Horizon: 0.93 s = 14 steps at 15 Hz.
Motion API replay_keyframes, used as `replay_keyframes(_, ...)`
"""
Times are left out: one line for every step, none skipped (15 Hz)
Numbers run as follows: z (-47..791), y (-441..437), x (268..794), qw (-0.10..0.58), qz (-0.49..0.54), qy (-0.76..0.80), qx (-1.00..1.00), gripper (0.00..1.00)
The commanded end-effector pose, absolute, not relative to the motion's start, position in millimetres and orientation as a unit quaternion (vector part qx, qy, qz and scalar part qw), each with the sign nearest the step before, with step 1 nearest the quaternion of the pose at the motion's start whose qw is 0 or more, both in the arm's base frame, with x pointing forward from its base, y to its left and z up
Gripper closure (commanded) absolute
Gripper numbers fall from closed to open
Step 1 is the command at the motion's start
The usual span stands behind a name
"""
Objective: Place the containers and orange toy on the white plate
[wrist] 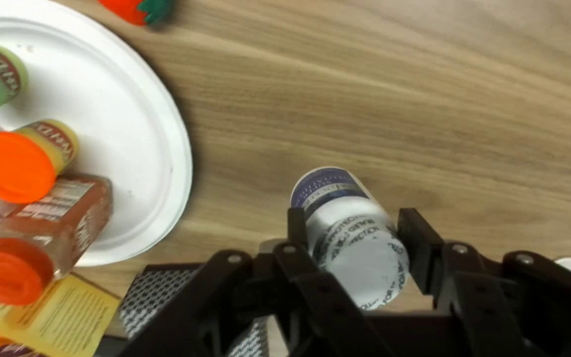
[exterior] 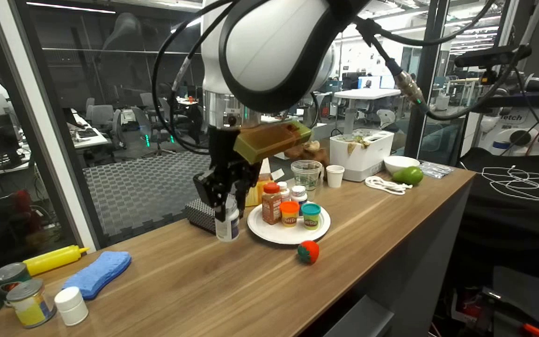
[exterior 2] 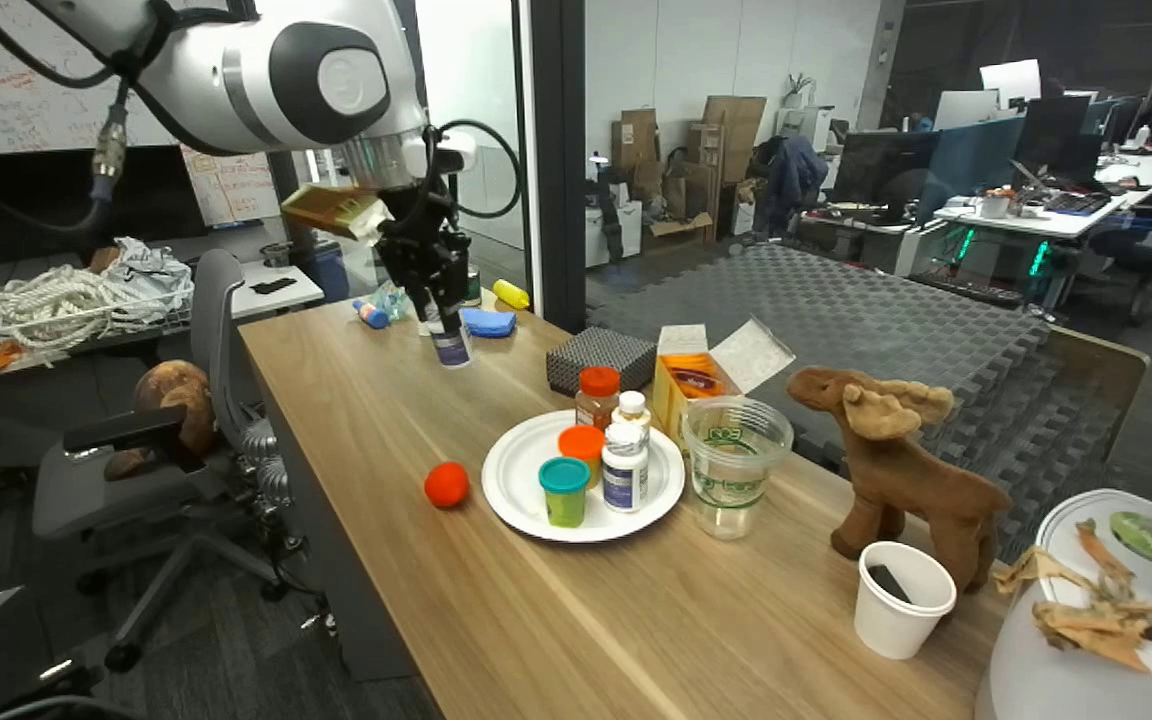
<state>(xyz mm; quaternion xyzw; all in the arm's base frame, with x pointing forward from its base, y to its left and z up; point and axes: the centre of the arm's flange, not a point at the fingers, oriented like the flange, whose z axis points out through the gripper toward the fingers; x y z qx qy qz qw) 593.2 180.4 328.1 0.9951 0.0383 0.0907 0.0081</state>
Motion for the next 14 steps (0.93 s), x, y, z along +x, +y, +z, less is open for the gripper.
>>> replay_keyframes(362.9, 148.1, 609.6, 0.027, 0.133, -0.013, 0.991, 0.75)
replay_keyframes(365.6, 134.6, 615.1, 0.03, 0.133, -0.028, 0.99, 0.75)
replay_keyframes(365.6, 122.6, 620.1, 0.03, 0.132, -0.041, 0.99, 0.75)
replay_keyframes(362.4, 109.2, 624.9, 0.032, 0.128, -0.056, 0.99, 0.75)
replay_keyframes(358.5, 97.7, 628.2, 0.034, 0.123, -0.066, 0.99, 0.75)
replay_keyframes(351.9, 85.5, 630.9, 0.036, 0.114, -0.076, 0.99, 0.75)
replay_keyframes(345.7, 74.8, 632.5, 0.039, 0.108, -0.085, 0.99, 0.75)
replay_keyframes(338.8, 64.7, 633.5, 0.039, 0.098, -0.093, 0.99, 0.75)
replay_keyframes(332.0, 55.0, 634.4, 0.041, 0.092, -0.101, 0.99, 0.75)
replay_keyframes(325.2, 45.8, 635.2, 0.042, 0.085, -0.108, 0.99, 0.75)
replay_keyframes(319.3, 38.6, 635.9, 0.039, 0.077, -0.114, 0.99, 0.75)
replay_keyframes(312.9, 31.6, 637.3, 0.035, 0.07, -0.121, 0.99, 0.75)
replay_keyframes(307.2, 27.7, 637.7, 0.025, 0.06, -0.126, 0.99, 0.75)
replay_keyframes(300.8, 23.1, 638.8, 0.018, 0.053, -0.133, 0.989, 0.75)
